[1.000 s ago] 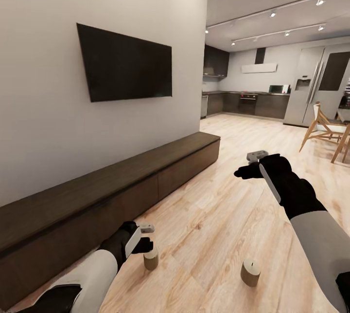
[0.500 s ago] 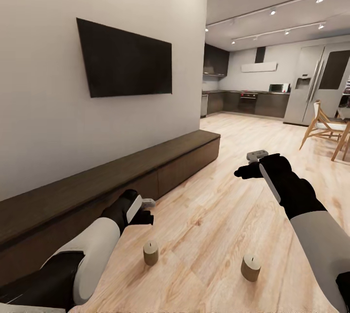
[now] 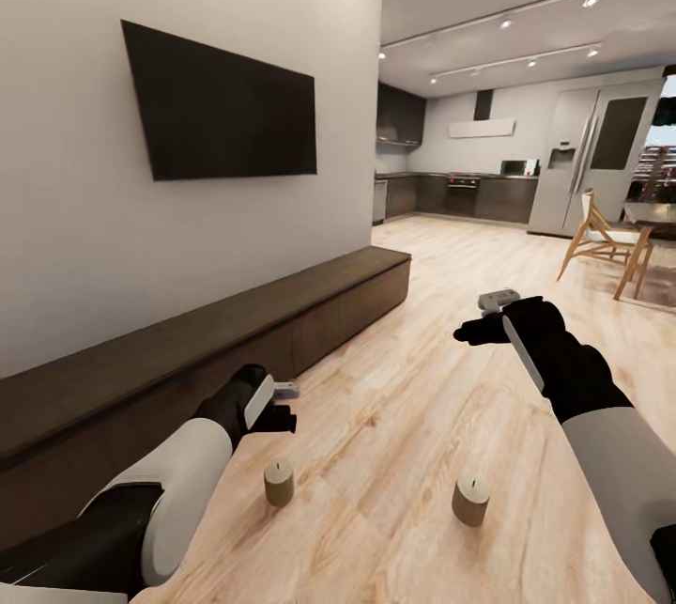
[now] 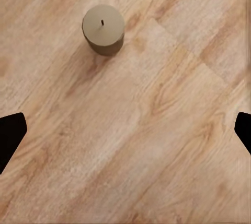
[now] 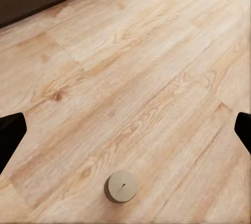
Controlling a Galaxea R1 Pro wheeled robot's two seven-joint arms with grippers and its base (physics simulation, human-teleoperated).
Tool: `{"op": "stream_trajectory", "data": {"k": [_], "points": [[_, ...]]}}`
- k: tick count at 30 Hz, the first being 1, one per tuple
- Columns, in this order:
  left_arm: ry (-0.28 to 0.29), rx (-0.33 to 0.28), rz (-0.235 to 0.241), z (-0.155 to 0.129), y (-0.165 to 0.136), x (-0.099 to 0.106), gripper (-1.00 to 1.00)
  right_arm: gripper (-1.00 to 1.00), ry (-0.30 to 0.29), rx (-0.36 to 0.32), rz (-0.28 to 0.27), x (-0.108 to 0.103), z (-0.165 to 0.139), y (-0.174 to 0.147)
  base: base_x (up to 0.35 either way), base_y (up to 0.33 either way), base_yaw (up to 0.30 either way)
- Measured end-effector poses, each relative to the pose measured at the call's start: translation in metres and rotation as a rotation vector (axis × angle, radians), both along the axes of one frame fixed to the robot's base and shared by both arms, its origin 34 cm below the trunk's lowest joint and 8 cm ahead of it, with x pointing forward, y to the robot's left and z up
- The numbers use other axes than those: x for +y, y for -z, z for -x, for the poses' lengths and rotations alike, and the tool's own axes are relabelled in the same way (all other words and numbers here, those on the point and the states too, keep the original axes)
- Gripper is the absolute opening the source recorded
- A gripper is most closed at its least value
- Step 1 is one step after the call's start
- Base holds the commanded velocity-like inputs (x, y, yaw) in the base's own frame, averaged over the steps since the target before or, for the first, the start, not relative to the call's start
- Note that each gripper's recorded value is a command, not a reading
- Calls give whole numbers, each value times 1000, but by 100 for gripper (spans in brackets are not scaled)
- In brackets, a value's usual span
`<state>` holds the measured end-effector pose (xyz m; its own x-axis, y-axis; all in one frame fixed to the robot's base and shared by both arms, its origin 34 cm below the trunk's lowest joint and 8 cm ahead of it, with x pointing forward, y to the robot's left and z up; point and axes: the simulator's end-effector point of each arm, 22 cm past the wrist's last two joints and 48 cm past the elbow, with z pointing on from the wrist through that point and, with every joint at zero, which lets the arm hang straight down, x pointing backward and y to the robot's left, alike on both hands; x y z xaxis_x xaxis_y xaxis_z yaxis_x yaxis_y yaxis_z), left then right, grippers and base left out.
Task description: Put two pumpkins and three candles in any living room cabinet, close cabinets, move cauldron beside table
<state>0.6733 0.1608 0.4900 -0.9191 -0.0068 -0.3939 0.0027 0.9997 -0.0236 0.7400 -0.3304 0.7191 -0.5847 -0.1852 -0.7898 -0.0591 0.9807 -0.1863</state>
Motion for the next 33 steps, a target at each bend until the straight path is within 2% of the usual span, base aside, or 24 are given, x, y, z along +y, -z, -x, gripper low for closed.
{"op": "stream_trajectory", "data": {"k": [7, 16, 26, 27, 30, 33], "points": [[0, 26, -2, 1, 16, 0, 100, 100, 2, 25, -1, -2, -5, 18, 0, 0, -58], [-2, 25, -3, 1, 17, 1, 100, 100, 2, 23, 0, -2, -5, 17, 6, 0, -4], [-16, -8, -3, 7, 49, -3, 100, 100, 9, 22, 6, -7, -5, 16, 221, 0, 0], [-20, -9, -11, 7, 50, -2, 100, 100, 9, 22, 5, -7, -5, 16, 86, 0, 0], [-47, -8, -73, 8, 52, 13, 100, 100, 10, 21, 5, -7, -5, 15, 49, 0, 0], [-61, -7, -103, 9, 52, 20, 100, 100, 9, 21, 5, -7, -5, 15, 17, 0, 0]]}}
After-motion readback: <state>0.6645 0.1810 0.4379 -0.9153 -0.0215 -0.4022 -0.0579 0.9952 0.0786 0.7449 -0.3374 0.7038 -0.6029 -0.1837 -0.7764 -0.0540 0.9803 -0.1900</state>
